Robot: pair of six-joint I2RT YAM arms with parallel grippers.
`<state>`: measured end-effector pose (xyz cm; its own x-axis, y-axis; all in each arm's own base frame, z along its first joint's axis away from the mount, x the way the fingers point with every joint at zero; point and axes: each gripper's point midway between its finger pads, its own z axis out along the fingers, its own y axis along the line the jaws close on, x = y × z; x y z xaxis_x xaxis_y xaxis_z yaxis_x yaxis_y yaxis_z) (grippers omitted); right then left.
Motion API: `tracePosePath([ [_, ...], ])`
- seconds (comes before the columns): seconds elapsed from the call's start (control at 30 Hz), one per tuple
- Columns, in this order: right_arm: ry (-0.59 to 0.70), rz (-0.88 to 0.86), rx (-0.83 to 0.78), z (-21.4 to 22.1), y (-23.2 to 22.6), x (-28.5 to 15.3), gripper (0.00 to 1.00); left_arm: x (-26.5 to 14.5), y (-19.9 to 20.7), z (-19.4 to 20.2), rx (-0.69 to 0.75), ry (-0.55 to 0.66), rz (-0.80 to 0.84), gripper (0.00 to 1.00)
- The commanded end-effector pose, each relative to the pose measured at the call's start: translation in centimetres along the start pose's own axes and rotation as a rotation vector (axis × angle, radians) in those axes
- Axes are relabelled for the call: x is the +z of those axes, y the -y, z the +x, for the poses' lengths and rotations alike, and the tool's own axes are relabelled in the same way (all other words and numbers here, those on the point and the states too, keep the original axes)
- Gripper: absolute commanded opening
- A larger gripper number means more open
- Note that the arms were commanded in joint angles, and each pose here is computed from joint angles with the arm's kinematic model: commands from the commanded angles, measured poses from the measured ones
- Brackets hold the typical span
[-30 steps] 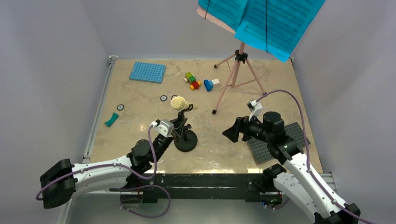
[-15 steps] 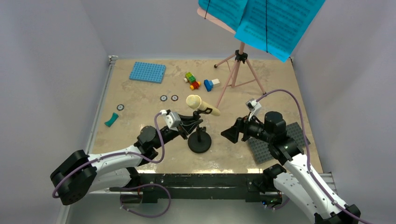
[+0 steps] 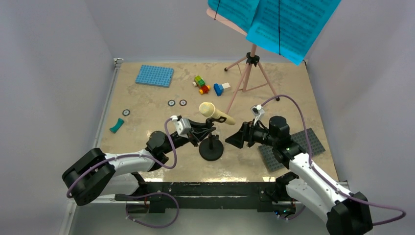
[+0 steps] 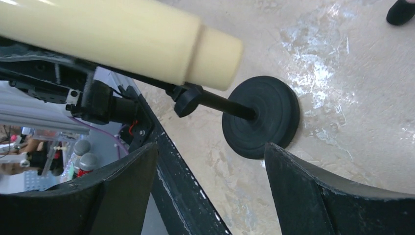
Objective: Pack up the instrument practice props
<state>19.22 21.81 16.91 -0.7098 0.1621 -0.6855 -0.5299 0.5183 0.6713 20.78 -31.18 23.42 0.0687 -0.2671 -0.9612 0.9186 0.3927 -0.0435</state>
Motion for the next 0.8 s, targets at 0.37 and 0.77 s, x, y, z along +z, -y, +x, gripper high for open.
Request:
tracePosePath([
  [0.37,0.016,-0.188,0.111,-1.4,-2.3,2.7,0.77,-0.4,-0.2,-3.0,-0.005,0.136,-0.026,0.00],
  [0.77,0.007,-0.197,0.207,-1.2,-2.4,5.2,0.65,-0.1,-1.4,-1.9,-0.007,0.073,-0.126,0.00],
])
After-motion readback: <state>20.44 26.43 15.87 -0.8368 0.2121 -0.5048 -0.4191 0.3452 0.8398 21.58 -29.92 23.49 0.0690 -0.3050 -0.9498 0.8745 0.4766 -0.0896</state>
